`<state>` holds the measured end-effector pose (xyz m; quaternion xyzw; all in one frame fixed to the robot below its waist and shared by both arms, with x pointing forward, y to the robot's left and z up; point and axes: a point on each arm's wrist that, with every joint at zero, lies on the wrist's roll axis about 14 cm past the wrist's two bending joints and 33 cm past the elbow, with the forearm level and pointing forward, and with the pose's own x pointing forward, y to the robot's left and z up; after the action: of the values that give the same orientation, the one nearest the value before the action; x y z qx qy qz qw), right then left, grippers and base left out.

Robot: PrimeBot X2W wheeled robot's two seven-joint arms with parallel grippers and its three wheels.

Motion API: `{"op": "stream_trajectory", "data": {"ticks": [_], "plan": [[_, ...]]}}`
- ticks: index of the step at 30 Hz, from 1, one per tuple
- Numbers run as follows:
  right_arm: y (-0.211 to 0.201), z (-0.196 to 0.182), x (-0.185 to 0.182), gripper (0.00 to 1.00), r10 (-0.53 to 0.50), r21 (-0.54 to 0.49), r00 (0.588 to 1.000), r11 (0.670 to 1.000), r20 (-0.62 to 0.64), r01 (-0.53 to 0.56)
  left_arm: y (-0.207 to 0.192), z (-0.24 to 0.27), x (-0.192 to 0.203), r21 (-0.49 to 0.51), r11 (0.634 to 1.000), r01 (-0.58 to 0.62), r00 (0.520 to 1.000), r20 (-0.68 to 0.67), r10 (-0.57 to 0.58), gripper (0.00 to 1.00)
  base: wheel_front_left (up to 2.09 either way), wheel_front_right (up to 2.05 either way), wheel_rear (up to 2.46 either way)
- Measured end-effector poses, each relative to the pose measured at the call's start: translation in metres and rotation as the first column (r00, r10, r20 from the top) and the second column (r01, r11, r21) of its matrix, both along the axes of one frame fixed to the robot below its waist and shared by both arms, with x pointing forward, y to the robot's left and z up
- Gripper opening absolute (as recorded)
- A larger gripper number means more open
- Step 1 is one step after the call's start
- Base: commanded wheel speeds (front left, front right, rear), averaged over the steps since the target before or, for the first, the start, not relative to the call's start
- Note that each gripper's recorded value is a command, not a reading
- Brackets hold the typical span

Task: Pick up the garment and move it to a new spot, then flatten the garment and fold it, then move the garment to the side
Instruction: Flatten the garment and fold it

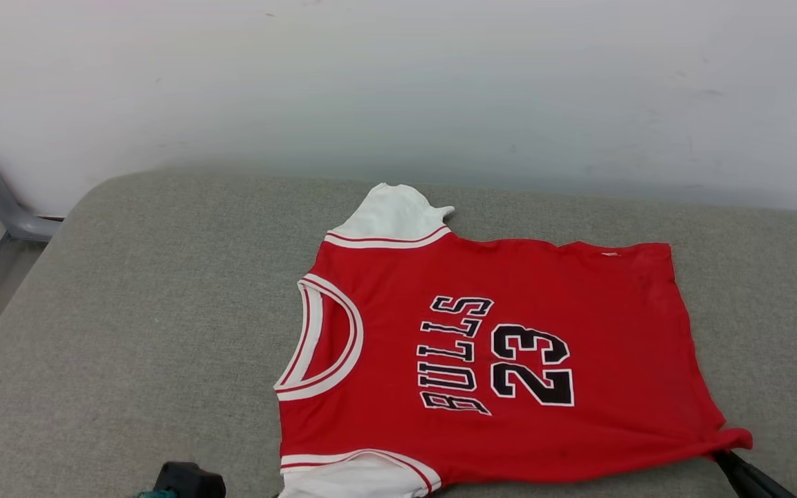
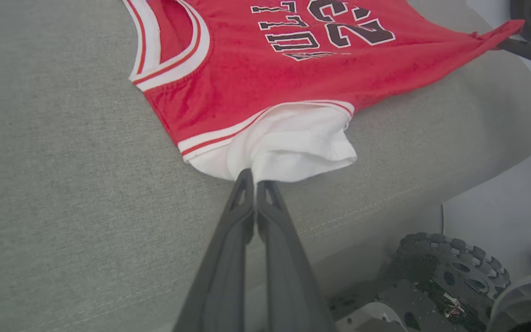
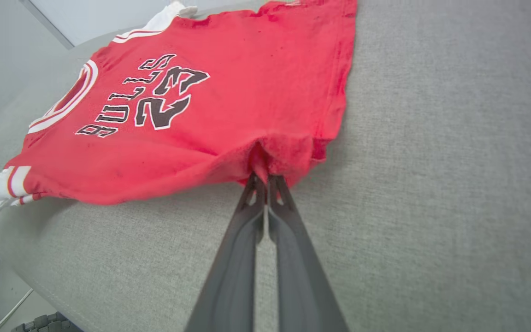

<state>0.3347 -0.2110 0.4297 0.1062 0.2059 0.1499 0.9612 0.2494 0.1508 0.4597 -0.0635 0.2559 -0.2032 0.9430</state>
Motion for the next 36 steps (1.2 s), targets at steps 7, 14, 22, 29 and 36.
{"op": "stream_trajectory", "data": {"ticks": [7, 14, 22, 29, 36], "plan": [[0.007, 0.005, 0.006, 0.00, 0.001, 0.007, 1.000, 1.000, 0.023, -0.001, 0.008, 0.019, 0.029, 0.051, 0.999, -0.005, 0.996, 0.086, 0.000, 0.00, 0.00, 0.00, 0.00], [0.007, 0.013, 0.029, 0.00, -0.006, -0.014, 0.999, 1.000, 0.044, 0.006, 0.011, 0.030, 0.065, 0.092, 0.996, 0.010, 0.992, 0.124, -0.022, 0.00, 0.00, 0.00, 0.00], [0.005, 0.002, 0.063, 0.00, -0.022, -0.064, 1.000, 0.998, 0.013, 0.023, 0.009, 0.030, 0.120, 0.130, 0.991, 0.023, 0.990, 0.137, -0.041, 0.00, 0.00, 0.00, 0.00], [0.008, -0.011, 0.084, 0.00, -0.028, -0.081, 0.999, 0.996, -0.017, 0.027, 0.012, 0.015, 0.162, 0.157, 0.988, 0.006, 0.993, 0.117, -0.025, 0.00, 0.00, 0.00, 0.00], [0.010, -0.027, 0.092, 0.00, -0.022, -0.113, 0.997, 0.994, -0.071, 0.014, 0.020, -0.004, 0.187, 0.201, 0.980, 0.003, 0.997, 0.073, -0.018, 0.00, 0.00, 0.00, 0.00]]}}
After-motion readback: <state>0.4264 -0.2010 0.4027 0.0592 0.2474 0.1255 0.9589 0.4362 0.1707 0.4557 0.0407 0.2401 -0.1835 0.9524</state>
